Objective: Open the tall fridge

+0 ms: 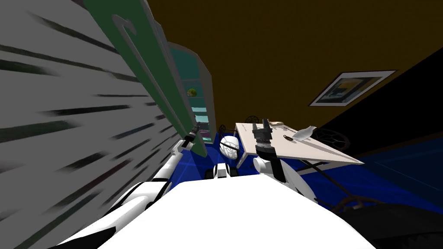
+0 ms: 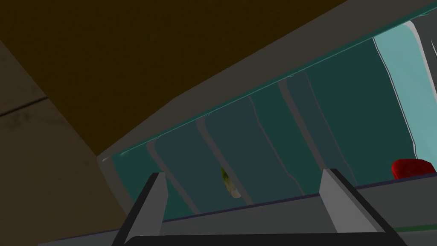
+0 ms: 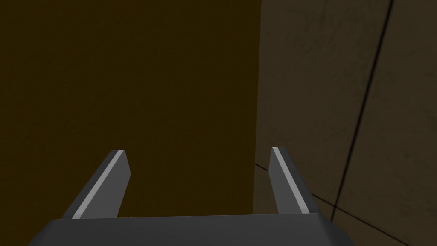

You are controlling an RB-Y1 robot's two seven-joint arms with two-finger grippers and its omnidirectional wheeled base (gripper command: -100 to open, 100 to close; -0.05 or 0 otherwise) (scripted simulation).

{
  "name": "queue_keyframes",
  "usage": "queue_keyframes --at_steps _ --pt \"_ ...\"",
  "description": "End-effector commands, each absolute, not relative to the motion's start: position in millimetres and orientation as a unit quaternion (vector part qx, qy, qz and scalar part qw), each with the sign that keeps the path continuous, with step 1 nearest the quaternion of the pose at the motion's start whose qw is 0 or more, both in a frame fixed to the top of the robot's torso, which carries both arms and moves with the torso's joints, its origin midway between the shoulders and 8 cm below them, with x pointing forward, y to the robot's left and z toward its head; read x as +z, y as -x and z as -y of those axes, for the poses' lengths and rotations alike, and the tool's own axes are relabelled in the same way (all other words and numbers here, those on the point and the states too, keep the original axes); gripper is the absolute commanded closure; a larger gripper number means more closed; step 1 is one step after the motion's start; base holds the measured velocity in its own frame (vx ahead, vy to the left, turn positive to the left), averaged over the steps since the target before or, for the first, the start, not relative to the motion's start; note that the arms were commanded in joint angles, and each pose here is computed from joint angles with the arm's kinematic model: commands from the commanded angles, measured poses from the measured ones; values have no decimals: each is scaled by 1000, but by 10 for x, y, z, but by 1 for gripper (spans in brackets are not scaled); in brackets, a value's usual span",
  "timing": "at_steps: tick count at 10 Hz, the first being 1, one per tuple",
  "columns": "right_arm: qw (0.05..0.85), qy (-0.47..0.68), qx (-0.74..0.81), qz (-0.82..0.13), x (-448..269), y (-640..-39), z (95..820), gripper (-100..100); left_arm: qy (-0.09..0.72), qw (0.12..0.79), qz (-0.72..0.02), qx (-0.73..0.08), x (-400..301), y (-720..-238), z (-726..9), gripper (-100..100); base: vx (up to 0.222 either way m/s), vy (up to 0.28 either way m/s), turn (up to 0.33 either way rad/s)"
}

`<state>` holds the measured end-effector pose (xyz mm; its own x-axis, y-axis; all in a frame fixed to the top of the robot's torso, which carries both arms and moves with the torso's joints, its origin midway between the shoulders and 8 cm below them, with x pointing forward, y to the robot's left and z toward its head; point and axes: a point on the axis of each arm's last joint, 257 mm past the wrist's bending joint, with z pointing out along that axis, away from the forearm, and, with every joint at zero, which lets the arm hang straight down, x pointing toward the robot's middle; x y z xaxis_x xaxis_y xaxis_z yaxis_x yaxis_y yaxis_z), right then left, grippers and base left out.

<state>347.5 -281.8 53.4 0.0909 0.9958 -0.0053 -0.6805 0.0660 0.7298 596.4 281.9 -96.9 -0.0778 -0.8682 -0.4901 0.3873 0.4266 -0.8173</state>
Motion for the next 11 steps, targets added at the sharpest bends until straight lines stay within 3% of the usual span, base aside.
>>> queue_keyframes --at_steps 1,11 --pt "678 -292 618 -270 534 -3475 2818 0 226 645 -560 -469 -1008 -6091 -2998 -100 11 -31 -49" --pt "678 -292 618 -270 533 -3475 2818 0 260 667 -598 -359 -955 -6507 -4077 -100 11 -54 -63"
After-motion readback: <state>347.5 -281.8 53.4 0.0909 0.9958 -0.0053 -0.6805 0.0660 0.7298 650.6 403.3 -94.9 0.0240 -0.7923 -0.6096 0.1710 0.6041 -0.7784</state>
